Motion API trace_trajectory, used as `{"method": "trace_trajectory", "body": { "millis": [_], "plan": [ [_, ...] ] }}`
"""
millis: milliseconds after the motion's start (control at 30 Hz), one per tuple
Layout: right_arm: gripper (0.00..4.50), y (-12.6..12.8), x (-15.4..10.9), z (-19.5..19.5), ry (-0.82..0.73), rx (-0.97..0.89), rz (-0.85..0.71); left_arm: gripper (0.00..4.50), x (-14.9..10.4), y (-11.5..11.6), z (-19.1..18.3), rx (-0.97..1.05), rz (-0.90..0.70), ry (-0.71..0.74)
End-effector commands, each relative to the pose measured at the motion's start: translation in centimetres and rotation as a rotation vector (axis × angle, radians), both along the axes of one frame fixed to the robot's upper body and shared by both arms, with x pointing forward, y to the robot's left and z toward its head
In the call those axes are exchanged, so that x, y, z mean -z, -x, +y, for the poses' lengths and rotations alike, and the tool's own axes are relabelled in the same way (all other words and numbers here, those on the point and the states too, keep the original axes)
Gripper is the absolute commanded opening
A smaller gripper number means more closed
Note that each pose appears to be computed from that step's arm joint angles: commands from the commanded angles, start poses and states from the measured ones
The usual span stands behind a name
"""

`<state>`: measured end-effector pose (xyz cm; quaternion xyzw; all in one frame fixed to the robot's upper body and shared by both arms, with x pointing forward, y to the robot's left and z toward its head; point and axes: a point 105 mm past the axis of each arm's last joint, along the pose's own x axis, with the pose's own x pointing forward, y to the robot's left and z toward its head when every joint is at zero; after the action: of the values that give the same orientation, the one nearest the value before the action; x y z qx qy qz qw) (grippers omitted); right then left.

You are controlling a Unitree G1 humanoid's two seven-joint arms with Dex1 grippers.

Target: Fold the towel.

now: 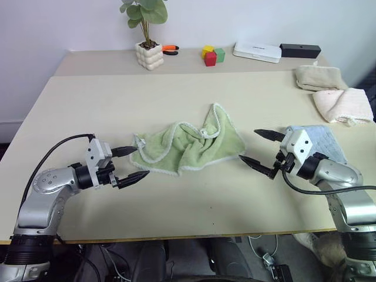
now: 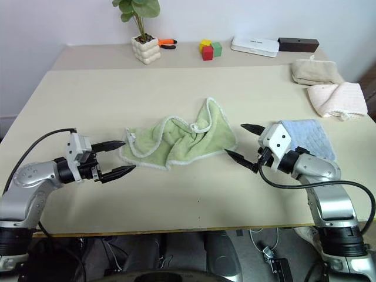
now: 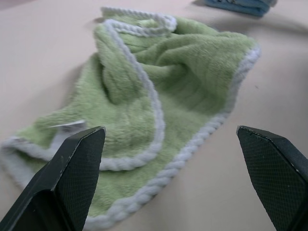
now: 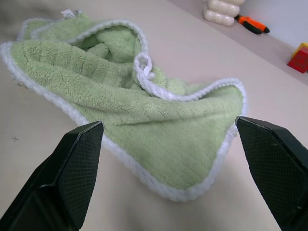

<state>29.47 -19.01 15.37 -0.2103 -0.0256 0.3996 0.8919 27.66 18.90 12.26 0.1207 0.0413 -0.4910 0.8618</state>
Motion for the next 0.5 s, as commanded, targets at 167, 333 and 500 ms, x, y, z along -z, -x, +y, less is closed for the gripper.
{"method": "trace_trajectory", "body": {
  "millis": [167, 333, 500],
  "plan": [
    [4.47, 0.0, -1.7, -0.1, 0.005, -0.002, -0.062, 4.5, 2.0, 0.8, 1.0, 0.047, -0.027, -0.124],
    [4.47, 0.0, -1.6, 0.4, -0.006, 0.0, -0.068, 4.5, 1.2, -0.2, 1.9, 0.015, -0.083, -0.136],
    [4.47, -0.2, -1.9, 1.0, -0.017, -0.001, -0.085, 4.5, 2.0, -0.6, 2.2, 0.0, -0.091, -0.144]
  ]
}}
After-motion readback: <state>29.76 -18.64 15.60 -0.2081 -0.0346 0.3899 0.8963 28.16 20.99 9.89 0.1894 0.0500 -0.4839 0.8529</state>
